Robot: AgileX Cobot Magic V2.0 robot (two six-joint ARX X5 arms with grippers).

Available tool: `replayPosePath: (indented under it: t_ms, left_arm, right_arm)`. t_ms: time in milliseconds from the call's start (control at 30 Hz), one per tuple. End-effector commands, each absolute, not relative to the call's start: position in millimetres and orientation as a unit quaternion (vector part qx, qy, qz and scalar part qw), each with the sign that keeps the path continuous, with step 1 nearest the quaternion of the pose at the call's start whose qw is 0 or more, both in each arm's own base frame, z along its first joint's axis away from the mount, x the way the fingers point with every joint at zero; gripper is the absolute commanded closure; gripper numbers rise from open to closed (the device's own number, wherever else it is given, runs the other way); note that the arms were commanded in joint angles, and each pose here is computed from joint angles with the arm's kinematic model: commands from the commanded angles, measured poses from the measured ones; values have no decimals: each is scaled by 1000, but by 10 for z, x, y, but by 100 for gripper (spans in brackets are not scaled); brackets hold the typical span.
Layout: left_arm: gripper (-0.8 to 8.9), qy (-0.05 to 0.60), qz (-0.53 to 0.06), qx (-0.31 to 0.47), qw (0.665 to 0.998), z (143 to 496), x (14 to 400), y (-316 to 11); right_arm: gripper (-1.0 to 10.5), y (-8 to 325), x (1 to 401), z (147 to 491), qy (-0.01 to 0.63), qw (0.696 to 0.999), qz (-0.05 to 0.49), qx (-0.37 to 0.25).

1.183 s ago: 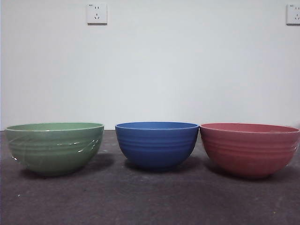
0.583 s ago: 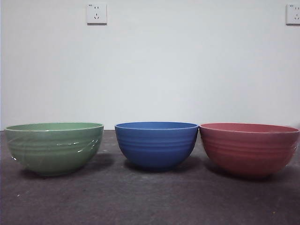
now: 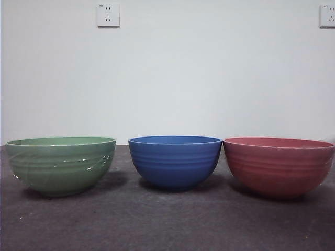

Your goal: Pick up the green bowl on the top,put the green bowl on the left,pick up the red bowl in the middle,put the red bowl on the right

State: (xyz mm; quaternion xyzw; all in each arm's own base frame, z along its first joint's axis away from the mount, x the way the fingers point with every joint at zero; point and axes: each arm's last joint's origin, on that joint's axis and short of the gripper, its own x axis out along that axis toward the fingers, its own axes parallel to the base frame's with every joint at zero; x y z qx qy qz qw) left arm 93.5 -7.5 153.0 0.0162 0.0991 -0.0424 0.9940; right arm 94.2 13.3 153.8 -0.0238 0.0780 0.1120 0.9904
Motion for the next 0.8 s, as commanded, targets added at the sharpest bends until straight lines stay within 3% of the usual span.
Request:
replayPosePath:
  t_ms: [33,800]
  left_arm:
    - [817,104,-43,13,994,1480,942,-75]
    - [817,104,-43,13,994,1480,942,-75]
  right_arm:
    - [945,130,953,1488,86,991,105,-23]
    - [945,129,956,1484,89,990,103,-23]
